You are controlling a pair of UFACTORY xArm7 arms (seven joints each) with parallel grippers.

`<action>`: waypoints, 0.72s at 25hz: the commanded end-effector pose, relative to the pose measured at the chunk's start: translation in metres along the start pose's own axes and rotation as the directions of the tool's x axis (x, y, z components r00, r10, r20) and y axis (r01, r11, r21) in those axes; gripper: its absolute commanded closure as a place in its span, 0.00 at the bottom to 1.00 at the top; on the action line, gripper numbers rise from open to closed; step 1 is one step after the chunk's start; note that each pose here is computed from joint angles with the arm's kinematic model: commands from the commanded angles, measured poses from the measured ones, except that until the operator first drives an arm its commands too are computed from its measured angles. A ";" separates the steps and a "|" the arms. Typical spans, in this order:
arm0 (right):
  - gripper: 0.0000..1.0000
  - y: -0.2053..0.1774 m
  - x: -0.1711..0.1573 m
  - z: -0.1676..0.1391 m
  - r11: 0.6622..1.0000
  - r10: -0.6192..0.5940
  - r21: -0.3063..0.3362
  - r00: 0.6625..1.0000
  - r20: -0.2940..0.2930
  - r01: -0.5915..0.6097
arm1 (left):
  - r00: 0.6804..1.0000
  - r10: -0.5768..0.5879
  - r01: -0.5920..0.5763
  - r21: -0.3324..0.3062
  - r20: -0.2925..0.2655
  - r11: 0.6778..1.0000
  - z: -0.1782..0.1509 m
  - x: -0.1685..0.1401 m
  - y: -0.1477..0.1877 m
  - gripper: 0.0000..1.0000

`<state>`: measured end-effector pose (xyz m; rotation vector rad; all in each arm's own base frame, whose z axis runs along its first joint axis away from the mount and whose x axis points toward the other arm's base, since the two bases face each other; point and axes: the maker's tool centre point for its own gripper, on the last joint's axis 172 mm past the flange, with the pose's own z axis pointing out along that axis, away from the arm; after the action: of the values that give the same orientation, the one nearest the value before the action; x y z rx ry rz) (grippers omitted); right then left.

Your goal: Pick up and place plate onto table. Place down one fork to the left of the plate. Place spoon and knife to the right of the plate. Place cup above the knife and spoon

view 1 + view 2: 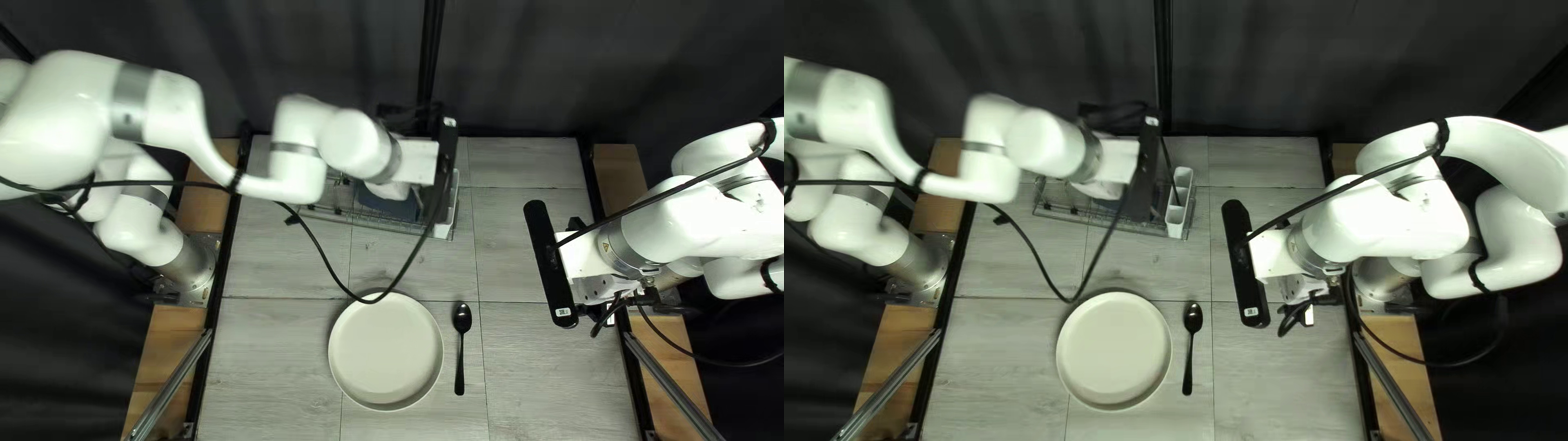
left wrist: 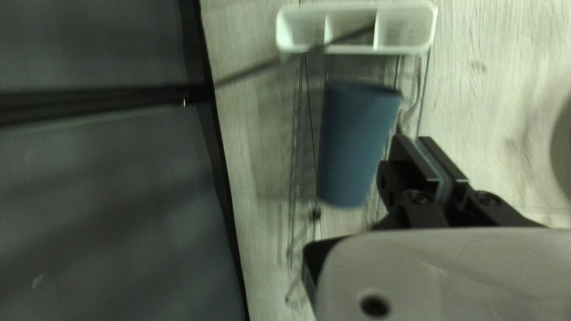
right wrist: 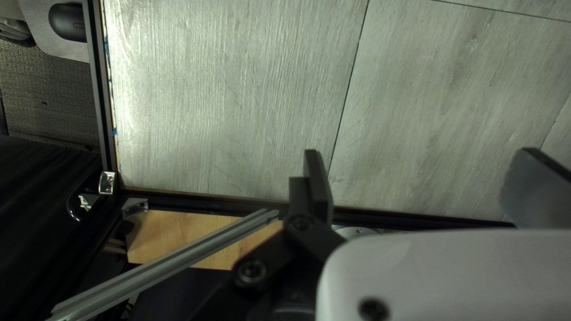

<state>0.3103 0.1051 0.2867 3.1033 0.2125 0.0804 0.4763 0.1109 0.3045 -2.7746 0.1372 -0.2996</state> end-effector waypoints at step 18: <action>0.00 0.000 0.000 0.000 1.000 0.000 0.000 1.000 0.000 0.000 | 0.965 0.003 0.092 -0.347 0.262 0.933 -0.091 -0.096 0.102 1.00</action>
<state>0.3103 0.1051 0.2867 3.1033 0.2125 0.0804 0.3574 -0.0012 0.3343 -3.1480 0.0645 0.0901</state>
